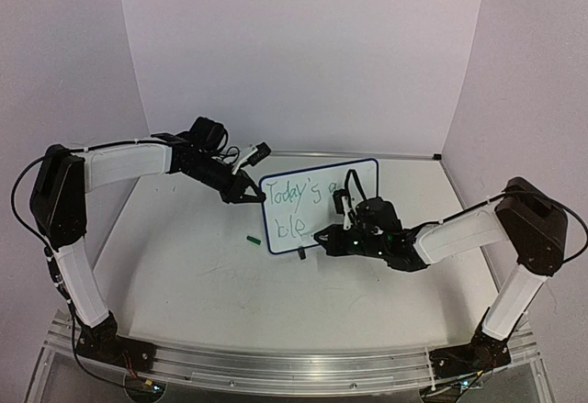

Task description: Write a sentence on the whiteboard

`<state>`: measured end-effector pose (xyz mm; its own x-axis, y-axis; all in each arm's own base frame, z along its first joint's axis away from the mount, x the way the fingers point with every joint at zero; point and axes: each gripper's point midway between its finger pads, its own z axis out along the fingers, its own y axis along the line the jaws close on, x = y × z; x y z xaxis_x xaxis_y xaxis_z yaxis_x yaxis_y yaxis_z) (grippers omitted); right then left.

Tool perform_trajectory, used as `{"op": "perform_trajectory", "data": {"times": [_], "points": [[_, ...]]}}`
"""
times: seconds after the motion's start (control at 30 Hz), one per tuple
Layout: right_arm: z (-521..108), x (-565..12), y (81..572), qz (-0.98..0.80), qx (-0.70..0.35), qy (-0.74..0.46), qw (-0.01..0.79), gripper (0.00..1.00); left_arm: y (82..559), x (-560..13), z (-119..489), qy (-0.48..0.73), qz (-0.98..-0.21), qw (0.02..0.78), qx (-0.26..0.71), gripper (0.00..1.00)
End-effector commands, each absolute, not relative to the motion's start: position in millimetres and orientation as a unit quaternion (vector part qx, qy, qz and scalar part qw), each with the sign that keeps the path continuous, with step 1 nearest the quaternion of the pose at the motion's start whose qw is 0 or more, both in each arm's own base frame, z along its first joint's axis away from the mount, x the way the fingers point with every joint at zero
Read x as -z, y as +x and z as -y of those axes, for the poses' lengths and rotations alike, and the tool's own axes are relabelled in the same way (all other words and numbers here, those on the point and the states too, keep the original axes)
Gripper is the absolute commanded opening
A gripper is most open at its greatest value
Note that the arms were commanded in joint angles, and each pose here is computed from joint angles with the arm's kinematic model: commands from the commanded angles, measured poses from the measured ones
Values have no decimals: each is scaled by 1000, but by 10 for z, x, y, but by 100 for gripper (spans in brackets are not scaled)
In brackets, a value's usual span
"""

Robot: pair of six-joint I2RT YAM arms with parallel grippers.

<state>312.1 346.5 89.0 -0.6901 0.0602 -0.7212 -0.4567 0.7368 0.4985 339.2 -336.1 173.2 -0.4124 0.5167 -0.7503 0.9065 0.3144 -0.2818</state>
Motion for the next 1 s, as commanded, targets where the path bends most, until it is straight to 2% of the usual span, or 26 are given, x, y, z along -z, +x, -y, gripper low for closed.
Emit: {"op": "perform_trajectory", "data": {"times": [0.0, 0.4, 0.97], "points": [[-3389, -907, 3182, -852, -333, -97, 392, 0, 3403, -1808, 3306, 477, -762, 290, 328, 0], [-3283, -1338, 3171, -827, -342, -92, 436, 0, 3399, -1814, 3307, 477, -762, 290, 328, 0], [-3250, -1340, 3310, -829, -324, -77, 449, 0, 3399, -1806, 3304, 477, -763, 290, 327, 0]]}}
